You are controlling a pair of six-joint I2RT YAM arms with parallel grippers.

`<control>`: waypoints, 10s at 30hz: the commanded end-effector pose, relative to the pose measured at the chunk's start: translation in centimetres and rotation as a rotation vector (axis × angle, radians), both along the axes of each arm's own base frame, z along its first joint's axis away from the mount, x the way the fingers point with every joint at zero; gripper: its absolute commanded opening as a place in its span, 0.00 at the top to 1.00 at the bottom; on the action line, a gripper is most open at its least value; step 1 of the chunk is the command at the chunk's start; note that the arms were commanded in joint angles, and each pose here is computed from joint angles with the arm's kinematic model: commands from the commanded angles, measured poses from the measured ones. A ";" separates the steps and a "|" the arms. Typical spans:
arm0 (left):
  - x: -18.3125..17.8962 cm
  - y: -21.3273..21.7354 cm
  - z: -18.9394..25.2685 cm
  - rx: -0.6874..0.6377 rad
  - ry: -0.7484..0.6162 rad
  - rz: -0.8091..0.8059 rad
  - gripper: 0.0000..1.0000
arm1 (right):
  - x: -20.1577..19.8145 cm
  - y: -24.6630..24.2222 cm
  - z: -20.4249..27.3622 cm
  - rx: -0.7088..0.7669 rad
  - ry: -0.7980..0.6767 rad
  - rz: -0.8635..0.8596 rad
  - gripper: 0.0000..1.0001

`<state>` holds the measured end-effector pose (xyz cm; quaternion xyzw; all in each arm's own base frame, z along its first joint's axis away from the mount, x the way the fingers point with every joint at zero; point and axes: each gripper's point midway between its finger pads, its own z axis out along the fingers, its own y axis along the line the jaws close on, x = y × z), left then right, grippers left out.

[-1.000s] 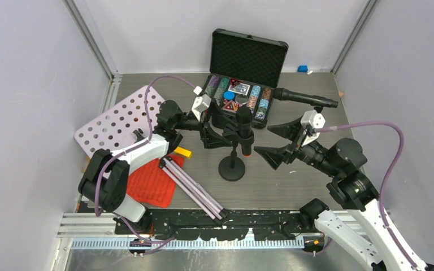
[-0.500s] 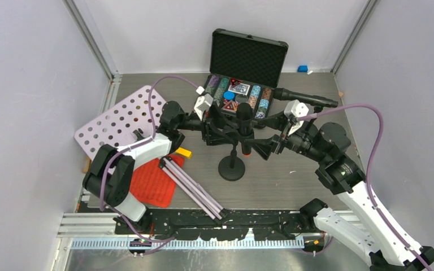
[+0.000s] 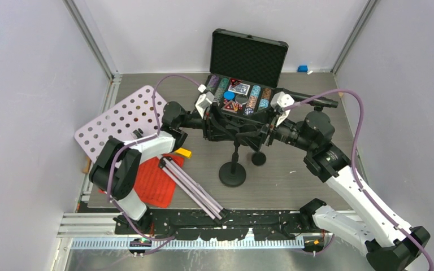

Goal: Pack up the instrument practice props
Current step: Remove the microphone from the microphone stand, then pick up the microphone at the center of the board, then place the microphone at the center of the board, then adjust the microphone stand at the center of the board.

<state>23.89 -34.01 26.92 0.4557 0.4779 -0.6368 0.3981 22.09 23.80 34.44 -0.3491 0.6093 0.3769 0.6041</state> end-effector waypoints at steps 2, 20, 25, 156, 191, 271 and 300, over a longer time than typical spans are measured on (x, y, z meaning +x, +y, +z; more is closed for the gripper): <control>-0.7 0.1 2.3 -0.050 -0.036 -0.038 1.00 | -0.1 0.3 2.9 0.058 -0.099 0.019 0.15; -1.1 0.3 1.9 -0.061 -0.042 -0.040 1.00 | -1.0 -12.3 -2.3 0.201 0.436 -0.730 0.23; -1.4 0.7 1.4 -0.061 -0.042 -0.036 1.00 | -1.3 -13.4 -7.3 0.134 0.688 -0.884 0.23; -7.1 16.3 0.6 0.029 0.057 0.910 0.02 | 13.0 2.3 -18.6 -0.584 0.550 -0.369 0.08; -5.3 4.8 -6.1 0.042 -0.074 0.688 0.02 | 2.2 -8.5 0.8 -0.147 0.192 -0.501 0.11; 9.6 14.4 -5.8 0.106 -0.164 1.210 0.00 | 1.2 -10.8 -0.7 -0.143 0.206 -0.599 0.07; -2.5 17.5 20.2 0.094 0.111 1.084 0.00 | -0.3 -23.2 -3.0 -0.133 0.465 -1.376 0.06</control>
